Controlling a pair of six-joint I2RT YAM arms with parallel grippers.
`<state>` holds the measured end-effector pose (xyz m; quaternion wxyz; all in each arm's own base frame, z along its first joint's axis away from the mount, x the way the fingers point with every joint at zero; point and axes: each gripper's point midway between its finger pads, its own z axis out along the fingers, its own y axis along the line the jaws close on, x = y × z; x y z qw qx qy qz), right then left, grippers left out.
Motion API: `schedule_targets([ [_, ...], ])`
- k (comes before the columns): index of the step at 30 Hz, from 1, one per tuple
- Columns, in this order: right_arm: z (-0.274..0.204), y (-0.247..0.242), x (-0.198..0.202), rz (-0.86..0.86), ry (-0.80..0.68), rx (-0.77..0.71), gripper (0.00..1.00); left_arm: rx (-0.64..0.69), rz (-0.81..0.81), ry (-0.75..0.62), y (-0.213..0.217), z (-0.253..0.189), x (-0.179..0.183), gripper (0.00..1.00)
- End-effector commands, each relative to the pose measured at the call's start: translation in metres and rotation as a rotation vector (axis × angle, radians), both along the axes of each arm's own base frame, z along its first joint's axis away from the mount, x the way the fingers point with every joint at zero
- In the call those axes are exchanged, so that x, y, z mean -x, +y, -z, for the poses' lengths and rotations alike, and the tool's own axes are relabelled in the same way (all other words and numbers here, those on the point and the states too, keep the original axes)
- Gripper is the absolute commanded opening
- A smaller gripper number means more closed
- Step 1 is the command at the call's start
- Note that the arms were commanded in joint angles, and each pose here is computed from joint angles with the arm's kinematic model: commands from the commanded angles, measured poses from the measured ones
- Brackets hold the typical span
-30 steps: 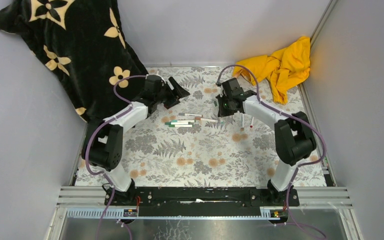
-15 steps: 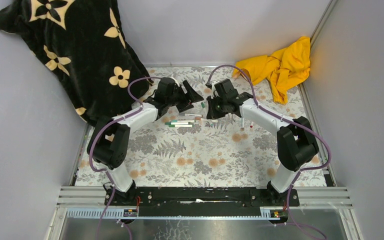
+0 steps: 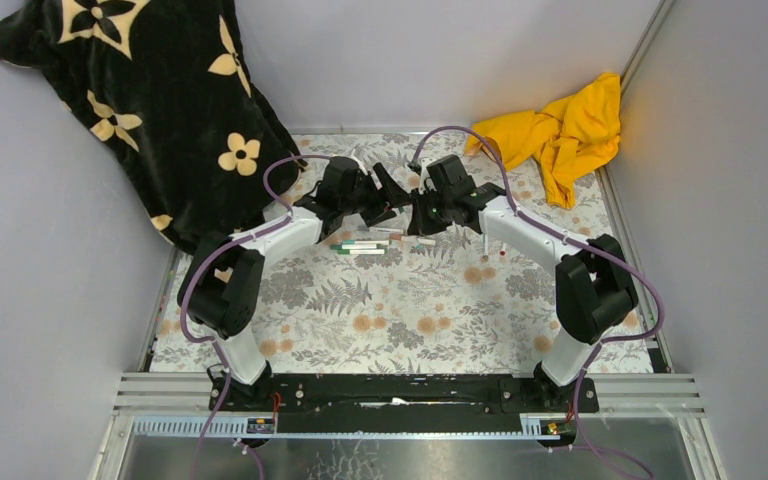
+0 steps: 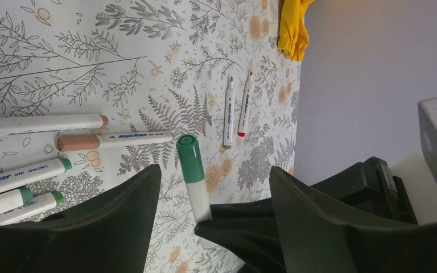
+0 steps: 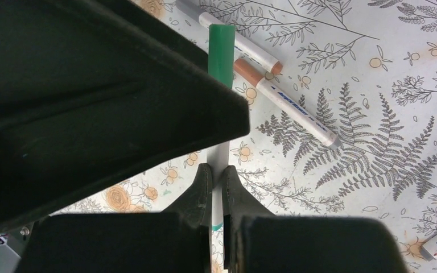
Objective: Open the pen caps
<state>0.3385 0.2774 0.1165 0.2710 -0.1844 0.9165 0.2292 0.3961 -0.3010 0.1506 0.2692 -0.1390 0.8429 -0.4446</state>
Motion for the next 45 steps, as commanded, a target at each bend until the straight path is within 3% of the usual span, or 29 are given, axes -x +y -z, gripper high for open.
schedule_targets([
  [1,-0.053,0.021,-0.002,-0.039,-0.097,-0.115,0.00,0.033,-0.019,-0.058,-0.008,-0.014,-0.013,0.75],
  [10,-0.066,0.021,0.005,-0.050,-0.117,-0.138,0.00,0.049,-0.032,-0.056,-0.010,-0.015,-0.016,0.61],
  [29,-0.057,0.017,0.011,-0.057,-0.105,-0.114,0.00,0.047,-0.037,-0.088,-0.009,-0.024,-0.016,0.00],
  [33,-0.059,0.017,0.011,-0.061,-0.114,-0.118,0.02,0.043,-0.023,-0.096,-0.011,-0.024,-0.014,0.00],
  [36,-0.062,0.022,0.010,-0.075,-0.118,-0.133,0.18,0.047,-0.015,-0.094,-0.013,-0.024,-0.013,0.00],
  [40,-0.065,0.027,0.006,-0.082,-0.122,-0.151,0.30,0.061,0.004,-0.099,-0.017,-0.030,-0.009,0.00],
  [45,-0.067,0.032,0.002,-0.086,-0.125,-0.165,0.32,0.079,0.022,-0.104,-0.022,-0.037,-0.006,0.00],
])
